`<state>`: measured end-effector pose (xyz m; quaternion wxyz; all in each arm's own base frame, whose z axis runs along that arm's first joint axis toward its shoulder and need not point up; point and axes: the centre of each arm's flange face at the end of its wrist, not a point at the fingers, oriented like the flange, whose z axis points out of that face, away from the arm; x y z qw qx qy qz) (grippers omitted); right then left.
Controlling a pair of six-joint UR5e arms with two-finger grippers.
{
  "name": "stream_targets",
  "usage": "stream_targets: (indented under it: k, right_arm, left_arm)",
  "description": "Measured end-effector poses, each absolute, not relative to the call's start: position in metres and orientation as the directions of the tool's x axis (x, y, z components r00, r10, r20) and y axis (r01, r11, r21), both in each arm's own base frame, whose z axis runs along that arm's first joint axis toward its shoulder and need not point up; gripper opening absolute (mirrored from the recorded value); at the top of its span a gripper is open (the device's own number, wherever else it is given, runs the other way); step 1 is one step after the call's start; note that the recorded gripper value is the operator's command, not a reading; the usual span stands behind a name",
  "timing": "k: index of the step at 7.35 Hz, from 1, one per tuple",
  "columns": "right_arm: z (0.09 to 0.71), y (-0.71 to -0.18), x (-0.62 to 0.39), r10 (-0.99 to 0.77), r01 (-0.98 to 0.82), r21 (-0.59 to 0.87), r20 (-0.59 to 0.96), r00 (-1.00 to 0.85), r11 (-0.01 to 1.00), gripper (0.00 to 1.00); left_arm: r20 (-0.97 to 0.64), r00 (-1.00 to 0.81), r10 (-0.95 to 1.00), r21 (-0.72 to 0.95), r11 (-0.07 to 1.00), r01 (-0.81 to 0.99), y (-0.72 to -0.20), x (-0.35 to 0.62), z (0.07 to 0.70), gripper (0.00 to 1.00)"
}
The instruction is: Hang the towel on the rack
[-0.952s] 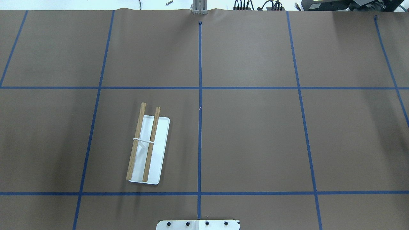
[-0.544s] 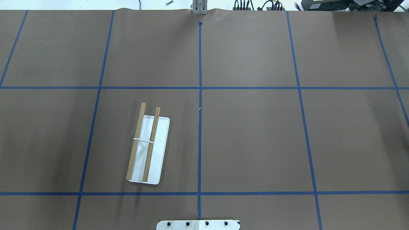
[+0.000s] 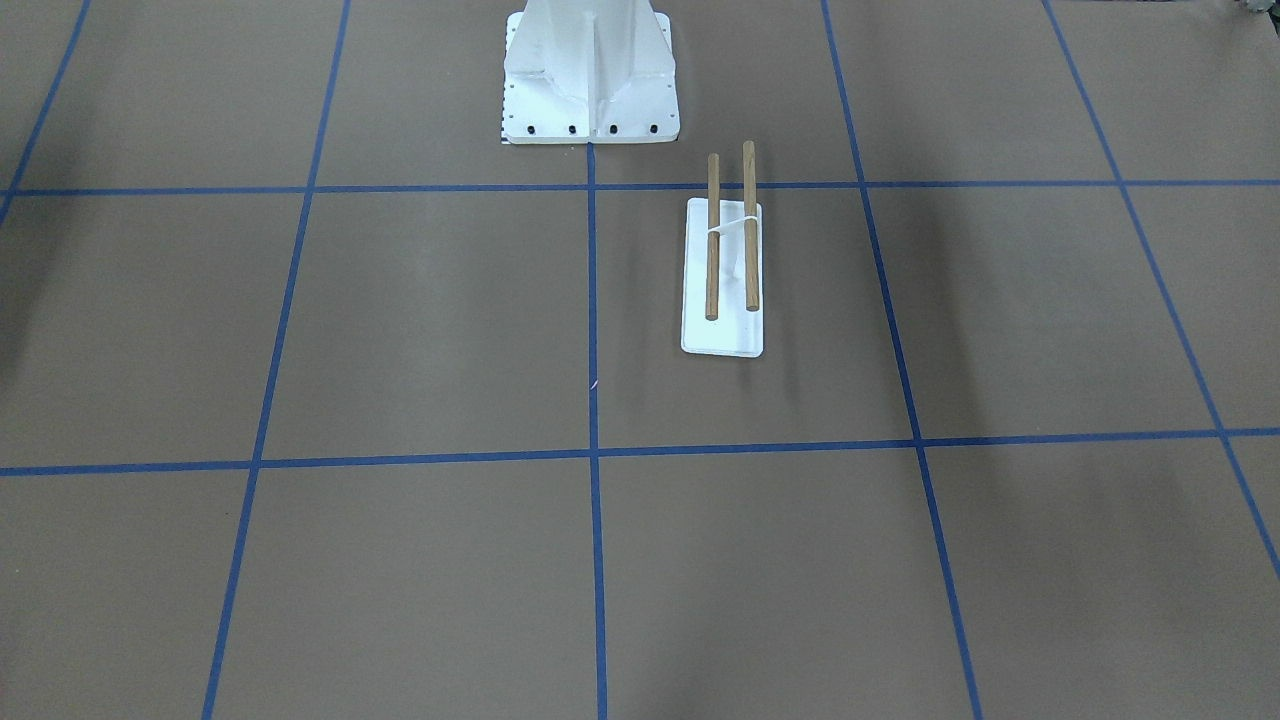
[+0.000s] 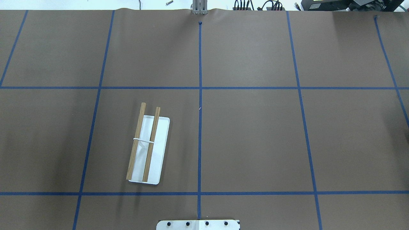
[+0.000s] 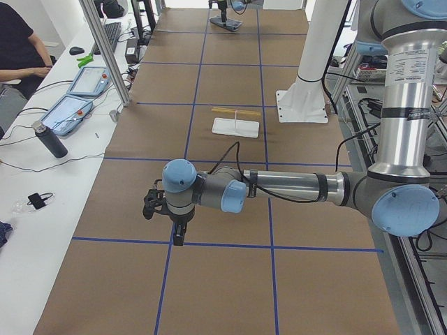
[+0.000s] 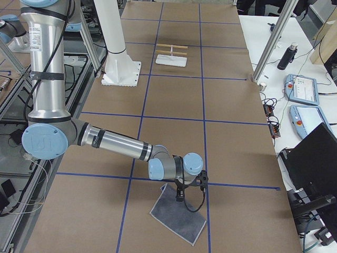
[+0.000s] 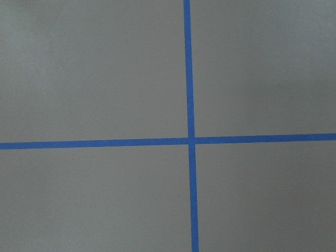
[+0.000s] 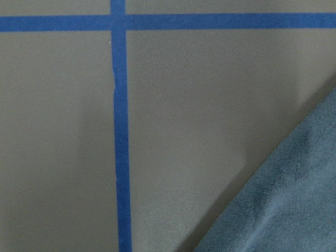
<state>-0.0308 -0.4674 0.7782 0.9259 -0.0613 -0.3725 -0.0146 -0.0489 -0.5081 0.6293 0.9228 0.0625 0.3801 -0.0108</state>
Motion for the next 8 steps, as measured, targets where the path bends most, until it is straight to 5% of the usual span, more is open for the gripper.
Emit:
stream_targets:
  k: [8]
  right_arm:
    - [0.783, -0.423, -0.043, -0.014, 0.123, -0.11, 0.687, 0.726, 0.986, 1.0]
  left_arm:
    - [-0.707, 0.707, 0.025, 0.109, 0.991, 0.074, -0.509, -0.049, 0.624, 0.99]
